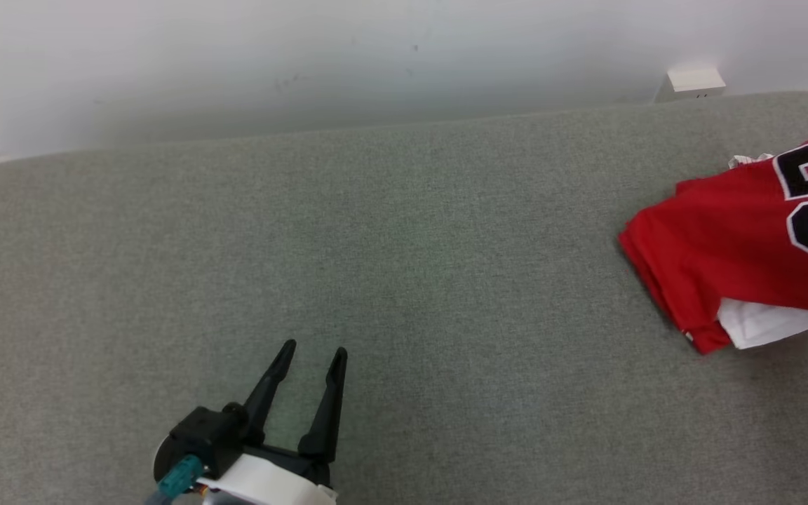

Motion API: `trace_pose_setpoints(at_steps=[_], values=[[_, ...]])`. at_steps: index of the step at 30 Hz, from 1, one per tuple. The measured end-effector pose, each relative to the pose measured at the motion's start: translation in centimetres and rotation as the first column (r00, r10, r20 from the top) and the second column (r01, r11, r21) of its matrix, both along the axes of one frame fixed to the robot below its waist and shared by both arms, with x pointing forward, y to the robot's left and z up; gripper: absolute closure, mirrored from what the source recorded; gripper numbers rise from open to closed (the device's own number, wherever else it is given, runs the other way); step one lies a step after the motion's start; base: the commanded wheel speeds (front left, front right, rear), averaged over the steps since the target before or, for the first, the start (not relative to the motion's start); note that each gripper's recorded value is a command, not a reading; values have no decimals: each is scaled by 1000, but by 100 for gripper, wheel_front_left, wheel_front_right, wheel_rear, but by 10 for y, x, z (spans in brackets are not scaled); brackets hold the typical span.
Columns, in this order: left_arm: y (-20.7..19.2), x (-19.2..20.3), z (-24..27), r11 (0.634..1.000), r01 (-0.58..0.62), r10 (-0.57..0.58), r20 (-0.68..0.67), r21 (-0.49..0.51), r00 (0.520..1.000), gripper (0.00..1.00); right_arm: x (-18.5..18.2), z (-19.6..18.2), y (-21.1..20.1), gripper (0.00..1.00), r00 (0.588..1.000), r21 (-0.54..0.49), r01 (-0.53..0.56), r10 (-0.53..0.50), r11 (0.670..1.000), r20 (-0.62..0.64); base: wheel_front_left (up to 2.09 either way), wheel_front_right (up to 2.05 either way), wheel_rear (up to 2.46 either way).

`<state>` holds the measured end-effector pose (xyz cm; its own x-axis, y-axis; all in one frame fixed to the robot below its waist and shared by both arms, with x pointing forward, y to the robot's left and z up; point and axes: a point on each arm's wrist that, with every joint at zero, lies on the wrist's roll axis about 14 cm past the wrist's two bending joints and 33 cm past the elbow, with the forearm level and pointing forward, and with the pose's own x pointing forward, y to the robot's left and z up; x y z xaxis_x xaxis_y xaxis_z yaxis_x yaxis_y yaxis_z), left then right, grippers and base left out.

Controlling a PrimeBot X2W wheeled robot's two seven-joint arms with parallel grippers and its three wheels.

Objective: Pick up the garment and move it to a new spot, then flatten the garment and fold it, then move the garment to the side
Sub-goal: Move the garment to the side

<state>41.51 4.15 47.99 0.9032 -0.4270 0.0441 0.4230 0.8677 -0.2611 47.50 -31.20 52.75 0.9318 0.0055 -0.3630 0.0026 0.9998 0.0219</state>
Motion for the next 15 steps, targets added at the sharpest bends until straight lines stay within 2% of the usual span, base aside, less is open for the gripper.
trace_pose_setpoints(at_steps=[7, 15], values=[[6, 14, -13, 1000, 2, -1, -17, 20, 1000, 0, 13, 3, -42, 100, 997, -88, 58, -62, 994, -38, 0, 0, 0], [6, 24, -29, 1000, 4, -3, -47, 22, 999, 0, 4, -50, -82, 100, 967, -185, 137, -172, 973, -189, 0, 0, 0]])
